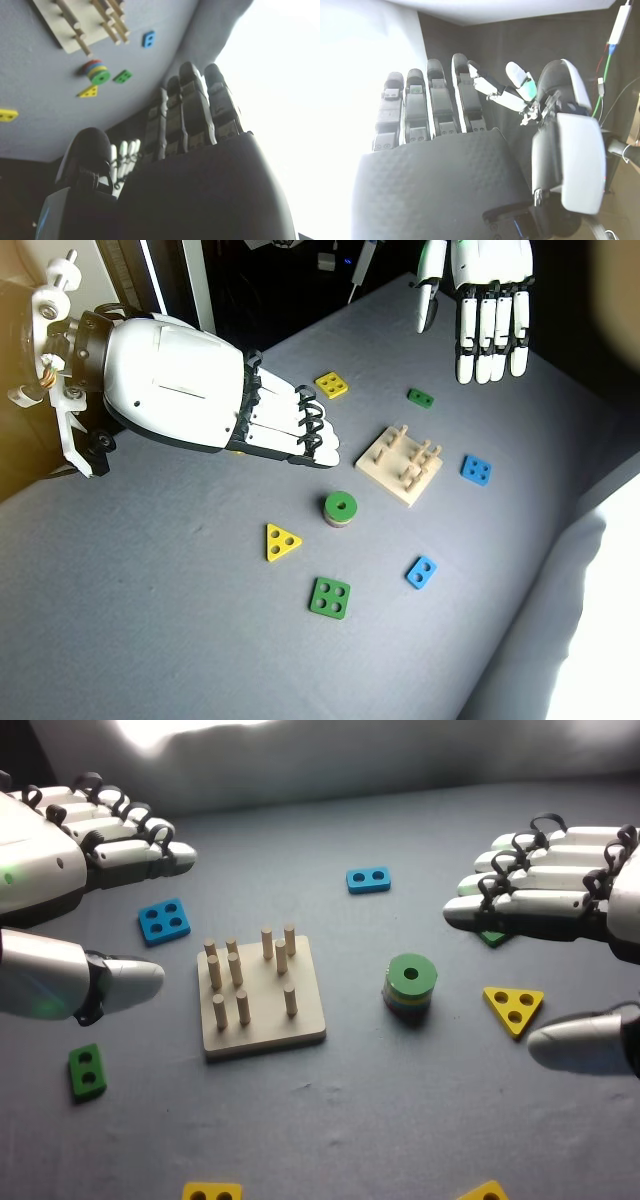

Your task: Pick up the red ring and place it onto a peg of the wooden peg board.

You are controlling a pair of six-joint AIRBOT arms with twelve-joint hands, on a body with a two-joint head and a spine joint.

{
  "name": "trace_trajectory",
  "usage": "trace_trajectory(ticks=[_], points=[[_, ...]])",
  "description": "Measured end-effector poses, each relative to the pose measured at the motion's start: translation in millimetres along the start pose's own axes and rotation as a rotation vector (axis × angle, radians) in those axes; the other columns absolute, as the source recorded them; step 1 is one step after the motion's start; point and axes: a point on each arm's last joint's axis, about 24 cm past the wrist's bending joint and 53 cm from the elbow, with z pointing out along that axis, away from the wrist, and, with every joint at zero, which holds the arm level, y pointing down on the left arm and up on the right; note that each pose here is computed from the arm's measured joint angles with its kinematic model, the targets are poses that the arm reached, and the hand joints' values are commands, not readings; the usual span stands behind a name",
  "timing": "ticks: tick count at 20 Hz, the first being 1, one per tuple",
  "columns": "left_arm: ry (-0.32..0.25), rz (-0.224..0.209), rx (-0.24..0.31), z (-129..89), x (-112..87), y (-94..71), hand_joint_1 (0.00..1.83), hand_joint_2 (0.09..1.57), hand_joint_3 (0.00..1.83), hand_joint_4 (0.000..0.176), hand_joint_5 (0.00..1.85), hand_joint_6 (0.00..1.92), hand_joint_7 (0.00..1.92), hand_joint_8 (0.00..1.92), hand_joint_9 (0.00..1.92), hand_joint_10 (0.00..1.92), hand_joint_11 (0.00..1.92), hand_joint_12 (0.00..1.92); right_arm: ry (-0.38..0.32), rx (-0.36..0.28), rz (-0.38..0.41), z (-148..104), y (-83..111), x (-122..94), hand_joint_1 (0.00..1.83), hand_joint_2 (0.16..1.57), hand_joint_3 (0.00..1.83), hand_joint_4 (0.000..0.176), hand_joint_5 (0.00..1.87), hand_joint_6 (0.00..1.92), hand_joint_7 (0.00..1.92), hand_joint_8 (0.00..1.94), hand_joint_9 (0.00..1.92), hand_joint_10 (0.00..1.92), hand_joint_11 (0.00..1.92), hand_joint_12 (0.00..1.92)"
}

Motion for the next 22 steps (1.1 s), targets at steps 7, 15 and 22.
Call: trace_trajectory(ticks=[7,15,22], points=[[0.001,0.001,-0.002,0.0,0.2,0.6,0.00,1.25,0.04,0.000,0.00,0.00,0.00,0.00,0.00,0.00,0.00,0.00,-0.033,0.056,0.047,11.6,-25.2,-12.5,0.00,1.19,0.02,0.000,0.11,0.01,0.06,0.01,0.00,0.00,0.00,0.00],[-0.002,-0.001,-0.001,0.0,-1.0,0.4,0.00,1.26,0.03,0.000,0.05,0.01,0.02,0.01,0.00,0.00,0.00,0.00,-0.056,0.109,-0.075,57.9,-54.1,-35.2,0.08,1.01,0.00,0.079,0.13,0.00,0.00,0.00,0.00,0.00,0.00,0.00],[-0.002,0.001,-0.003,0.0,-1.1,1.1,0.00,1.24,0.01,0.000,0.03,0.01,0.00,0.00,0.00,0.00,0.00,0.00,-0.009,0.156,-0.105,97.1,-85.8,-20.6,0.42,0.74,0.00,0.176,0.54,0.04,0.00,0.00,0.00,0.00,0.00,0.00]])
